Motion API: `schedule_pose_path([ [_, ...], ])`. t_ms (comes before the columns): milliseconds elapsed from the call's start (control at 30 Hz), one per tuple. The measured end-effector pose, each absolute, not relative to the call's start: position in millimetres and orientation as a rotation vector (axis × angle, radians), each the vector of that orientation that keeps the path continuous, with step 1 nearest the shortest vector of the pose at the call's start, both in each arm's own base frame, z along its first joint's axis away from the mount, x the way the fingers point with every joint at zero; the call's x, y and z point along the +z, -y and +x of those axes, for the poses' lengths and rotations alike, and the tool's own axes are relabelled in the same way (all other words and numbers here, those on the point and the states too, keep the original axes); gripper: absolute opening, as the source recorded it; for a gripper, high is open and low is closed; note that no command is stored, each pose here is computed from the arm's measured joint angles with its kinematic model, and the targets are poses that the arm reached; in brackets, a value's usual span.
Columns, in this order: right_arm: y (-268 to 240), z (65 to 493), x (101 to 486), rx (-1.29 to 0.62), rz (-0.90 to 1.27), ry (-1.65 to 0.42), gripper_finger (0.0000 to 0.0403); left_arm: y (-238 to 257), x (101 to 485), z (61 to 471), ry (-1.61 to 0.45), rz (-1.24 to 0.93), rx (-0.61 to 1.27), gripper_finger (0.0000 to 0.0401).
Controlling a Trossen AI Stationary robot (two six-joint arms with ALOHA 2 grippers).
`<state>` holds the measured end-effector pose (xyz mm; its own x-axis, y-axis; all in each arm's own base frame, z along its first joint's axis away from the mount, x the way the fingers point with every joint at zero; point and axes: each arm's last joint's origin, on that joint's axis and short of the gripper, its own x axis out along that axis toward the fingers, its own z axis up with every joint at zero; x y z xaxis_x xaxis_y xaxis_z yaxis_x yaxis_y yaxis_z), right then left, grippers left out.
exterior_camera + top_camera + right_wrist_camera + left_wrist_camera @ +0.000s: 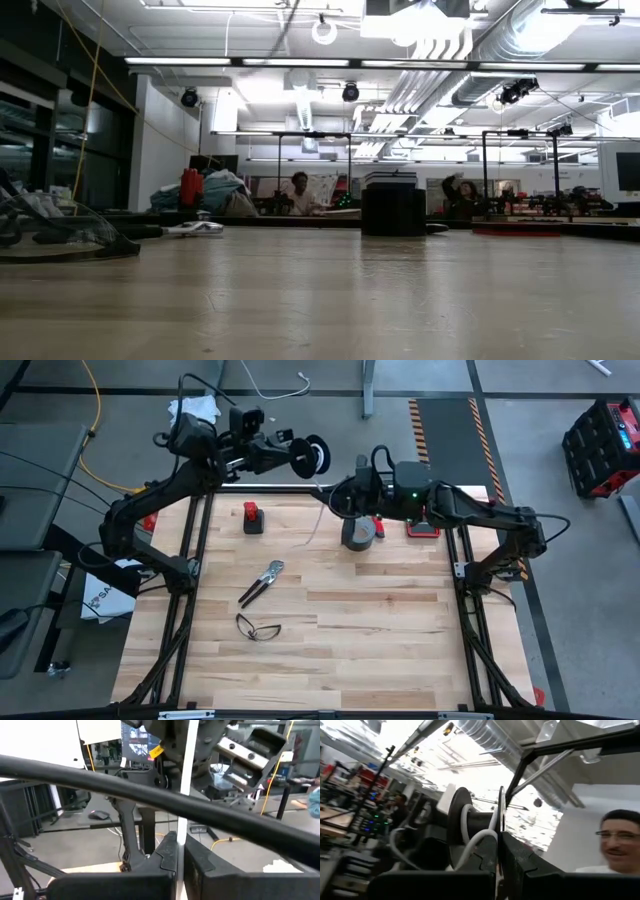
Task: Coil cords
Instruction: Uncoil the white wire from the black spool
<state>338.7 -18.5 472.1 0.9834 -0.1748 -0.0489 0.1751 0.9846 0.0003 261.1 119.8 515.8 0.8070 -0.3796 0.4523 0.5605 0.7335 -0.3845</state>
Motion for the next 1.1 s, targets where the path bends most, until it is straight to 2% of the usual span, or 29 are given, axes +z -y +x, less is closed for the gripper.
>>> schedule_pose_path([
  [267,20,338,471,-0.187,0.051,-0.066,0.0001,-132,516,257,0.415,-0.508,-0.434,0.0003],
  [467,33,348,469,-0.222,0.073,-0.007,0.0,-121,525,258,0.423,-0.585,-0.488,0.0003],
  [833,35,391,457,-0.017,0.145,0.199,0.0,-84,541,265,0.504,-0.628,-0.585,0.0003],
  [1100,22,395,456,0.086,0.131,0.211,0.0,-84,546,258,0.561,-0.565,-0.558,0.0003],
])
